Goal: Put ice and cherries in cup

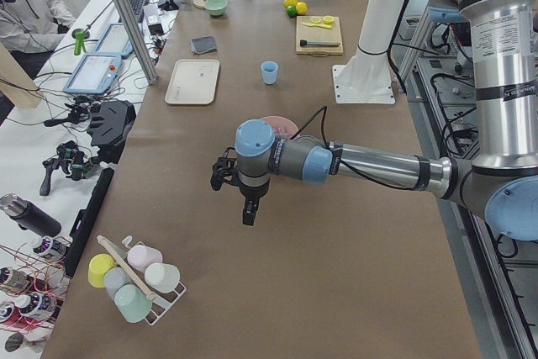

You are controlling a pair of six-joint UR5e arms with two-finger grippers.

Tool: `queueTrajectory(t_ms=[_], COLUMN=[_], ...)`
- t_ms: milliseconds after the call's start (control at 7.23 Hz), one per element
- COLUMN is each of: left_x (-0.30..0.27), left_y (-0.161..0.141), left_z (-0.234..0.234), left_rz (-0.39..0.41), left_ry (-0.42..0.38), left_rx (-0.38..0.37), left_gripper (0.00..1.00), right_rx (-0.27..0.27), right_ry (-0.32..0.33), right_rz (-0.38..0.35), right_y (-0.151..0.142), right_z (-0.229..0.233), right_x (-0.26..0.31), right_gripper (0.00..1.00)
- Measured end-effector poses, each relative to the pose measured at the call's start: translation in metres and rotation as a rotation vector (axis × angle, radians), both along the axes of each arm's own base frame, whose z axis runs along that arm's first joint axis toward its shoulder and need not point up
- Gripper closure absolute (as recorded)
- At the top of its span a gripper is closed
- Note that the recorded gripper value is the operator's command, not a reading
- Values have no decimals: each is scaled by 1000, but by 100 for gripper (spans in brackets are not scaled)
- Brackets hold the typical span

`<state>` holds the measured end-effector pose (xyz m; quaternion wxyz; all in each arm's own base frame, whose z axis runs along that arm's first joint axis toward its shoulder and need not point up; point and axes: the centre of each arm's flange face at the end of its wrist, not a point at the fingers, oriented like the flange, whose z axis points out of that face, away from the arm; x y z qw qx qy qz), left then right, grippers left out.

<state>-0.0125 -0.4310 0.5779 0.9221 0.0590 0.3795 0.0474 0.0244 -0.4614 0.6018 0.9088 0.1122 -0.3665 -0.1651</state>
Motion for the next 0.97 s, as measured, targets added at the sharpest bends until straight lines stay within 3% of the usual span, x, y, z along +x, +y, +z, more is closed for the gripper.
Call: queueTrajectory(t_ms=[276,968], left_x=[-1,-2], left_y=[0,0], left_z=[3,8], left_rz=[-3,-5], left_ry=[-4,-8], left_rx=[-4,-11], left_gripper=[3,3], right_rx=[-15,-28], right_ry=[64,71], right_rz=[7,7], right_y=[11,13], right_z=[24,33], right_x=[16,18], right_gripper=[0,0])
